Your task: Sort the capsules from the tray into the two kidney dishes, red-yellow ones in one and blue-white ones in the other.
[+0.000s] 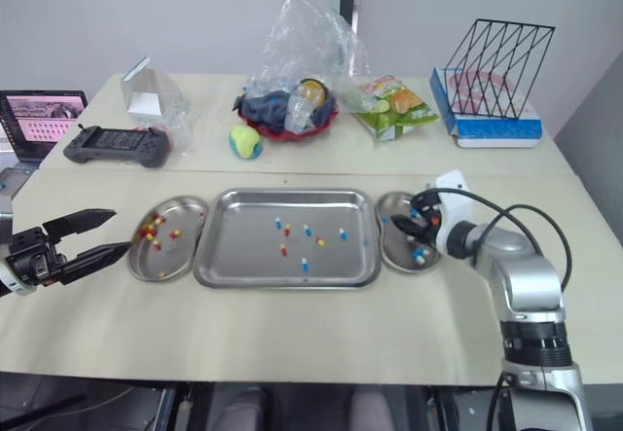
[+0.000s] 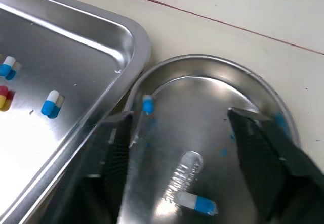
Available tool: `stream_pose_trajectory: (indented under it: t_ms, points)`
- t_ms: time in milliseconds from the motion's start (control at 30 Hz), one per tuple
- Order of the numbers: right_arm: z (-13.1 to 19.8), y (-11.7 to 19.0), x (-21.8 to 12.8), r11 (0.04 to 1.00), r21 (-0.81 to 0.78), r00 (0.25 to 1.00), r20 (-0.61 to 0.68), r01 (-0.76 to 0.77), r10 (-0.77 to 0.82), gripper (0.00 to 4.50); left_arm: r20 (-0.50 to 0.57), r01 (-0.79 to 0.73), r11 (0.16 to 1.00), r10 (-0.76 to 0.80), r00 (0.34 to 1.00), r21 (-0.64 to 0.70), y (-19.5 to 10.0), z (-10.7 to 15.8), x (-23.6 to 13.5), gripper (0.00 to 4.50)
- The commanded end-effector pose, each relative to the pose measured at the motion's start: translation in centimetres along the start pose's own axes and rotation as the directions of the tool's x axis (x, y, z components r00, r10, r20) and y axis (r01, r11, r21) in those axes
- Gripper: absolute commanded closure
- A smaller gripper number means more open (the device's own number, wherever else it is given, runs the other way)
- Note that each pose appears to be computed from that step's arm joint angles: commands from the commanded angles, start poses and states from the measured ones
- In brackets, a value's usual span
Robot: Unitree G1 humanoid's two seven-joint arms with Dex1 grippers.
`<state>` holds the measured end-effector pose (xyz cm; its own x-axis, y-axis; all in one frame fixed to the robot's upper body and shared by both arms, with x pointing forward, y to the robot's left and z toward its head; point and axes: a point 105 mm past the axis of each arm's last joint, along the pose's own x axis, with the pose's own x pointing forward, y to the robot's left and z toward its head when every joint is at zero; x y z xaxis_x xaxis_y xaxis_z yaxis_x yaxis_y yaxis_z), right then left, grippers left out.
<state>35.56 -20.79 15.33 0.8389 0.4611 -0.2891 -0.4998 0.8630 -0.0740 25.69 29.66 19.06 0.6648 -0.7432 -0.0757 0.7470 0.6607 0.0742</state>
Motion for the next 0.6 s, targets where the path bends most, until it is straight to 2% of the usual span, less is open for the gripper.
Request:
stream_pose_trajectory:
  t_ms: [33,200,367,433,600]
  points:
    - [4.2,-1.5,-1.6,1.0,0.014,0.989,0.15,0.013,-0.015,0.03,0.008,-0.014,0.999,0.014,1.0,0.045,0.2,0.9,-0.6,0.0]
    - [5.7,-2.8,-3.1,0.999,-0.049,0.983,0.183,0.013,-0.004,0.03,0.012,-0.055,0.997,0.054,0.998,0.057,0.7,0.7,-1.4,0.0]
    - [5.5,-4.5,-4.5,0.989,-0.138,0.986,0.166,0.053,-0.03,0.03,0.019,-0.109,0.991,0.108,0.994,0.079,1.4,0.5,-2.4,0.0]
    - [5.0,-6.0,-5.3,0.975,-0.183,0.974,0.212,0.125,-0.085,0.03,0.025,-0.162,0.983,0.16,0.987,0.089,2.0,0.3,-3.4,0.0]
    - [1.8,-7.0,-7.5,0.999,-0.04,0.971,0.238,0.027,-0.017,0.03,0.022,-0.268,0.959,0.267,0.964,0.092,2.8,-1.0,-5.3,0.0]
